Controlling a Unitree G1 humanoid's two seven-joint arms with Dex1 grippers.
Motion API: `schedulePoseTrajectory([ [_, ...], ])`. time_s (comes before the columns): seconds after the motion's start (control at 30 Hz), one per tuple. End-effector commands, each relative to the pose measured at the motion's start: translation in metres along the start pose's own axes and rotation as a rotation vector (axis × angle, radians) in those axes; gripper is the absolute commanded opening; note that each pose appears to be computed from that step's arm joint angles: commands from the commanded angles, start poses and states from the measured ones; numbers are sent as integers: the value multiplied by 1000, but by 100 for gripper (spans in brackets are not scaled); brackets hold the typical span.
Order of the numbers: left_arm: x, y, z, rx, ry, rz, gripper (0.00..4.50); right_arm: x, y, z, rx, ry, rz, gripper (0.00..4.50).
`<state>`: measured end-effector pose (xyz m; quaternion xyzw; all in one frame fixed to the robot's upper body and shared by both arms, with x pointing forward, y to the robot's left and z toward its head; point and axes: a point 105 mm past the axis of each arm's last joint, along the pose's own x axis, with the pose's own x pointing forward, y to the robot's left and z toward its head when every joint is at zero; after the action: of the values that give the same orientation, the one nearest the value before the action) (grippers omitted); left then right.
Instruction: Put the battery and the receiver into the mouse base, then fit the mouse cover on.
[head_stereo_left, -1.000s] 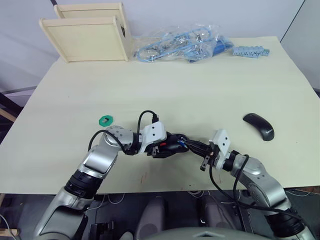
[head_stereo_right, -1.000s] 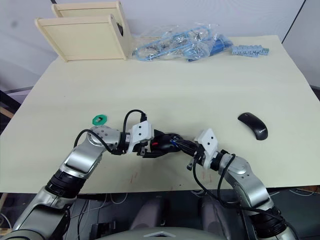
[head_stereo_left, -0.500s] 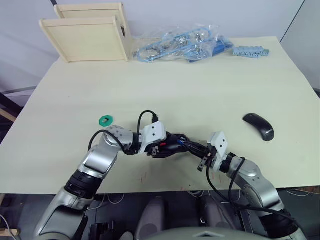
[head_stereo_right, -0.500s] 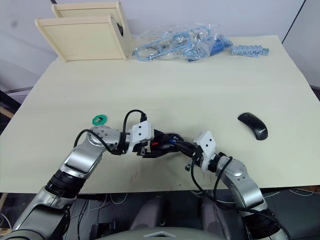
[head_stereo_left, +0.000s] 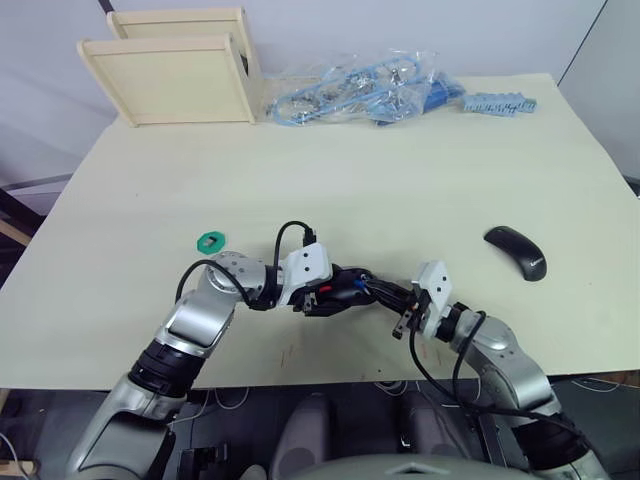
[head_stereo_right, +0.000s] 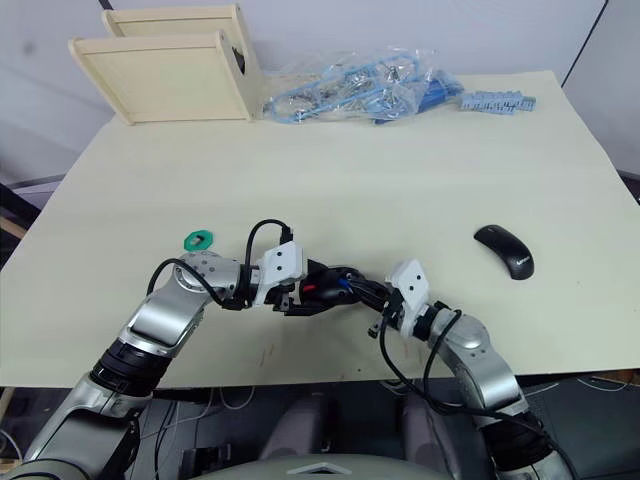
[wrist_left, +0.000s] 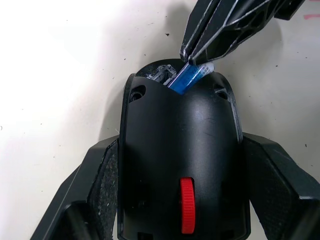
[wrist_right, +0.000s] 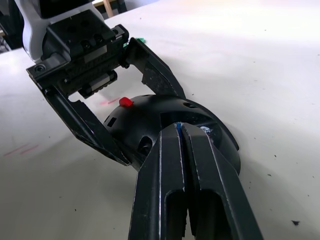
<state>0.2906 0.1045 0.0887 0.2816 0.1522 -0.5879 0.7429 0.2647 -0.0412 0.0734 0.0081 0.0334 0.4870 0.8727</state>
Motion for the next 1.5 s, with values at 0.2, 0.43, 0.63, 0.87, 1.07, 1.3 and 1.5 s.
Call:
schedulePoseTrajectory([
  [0.2, 6, -12, -9, -23, 32, -42, 298, -3, 4, -58, 95, 289, 5, 8],
  [0.43, 6, -12, -9, -25, 35, -43, 298, -5, 0, -38, 33, 297, 38, 8],
  [0.63, 7, -11, -9, -30, 37, -45, 298, -15, 0, 25, -35, 115, 82, 8],
  [0.87, 8, -10, -9, -35, 34, -43, 298, -59, -2, 52, -78, 77, 105, 157],
  [1.07, 6, -10, -11, -46, 31, -40, 298, -121, -2, 64, -176, 51, 116, 409],
  [1.3, 3, -9, -12, -46, 32, -36, 298, -133, 1, 69, -205, 46, 97, 448],
  [1.5, -3, -8, -12, -85, 14, -49, 398, -140, 4, 66, -208, 48, 70, 450],
])
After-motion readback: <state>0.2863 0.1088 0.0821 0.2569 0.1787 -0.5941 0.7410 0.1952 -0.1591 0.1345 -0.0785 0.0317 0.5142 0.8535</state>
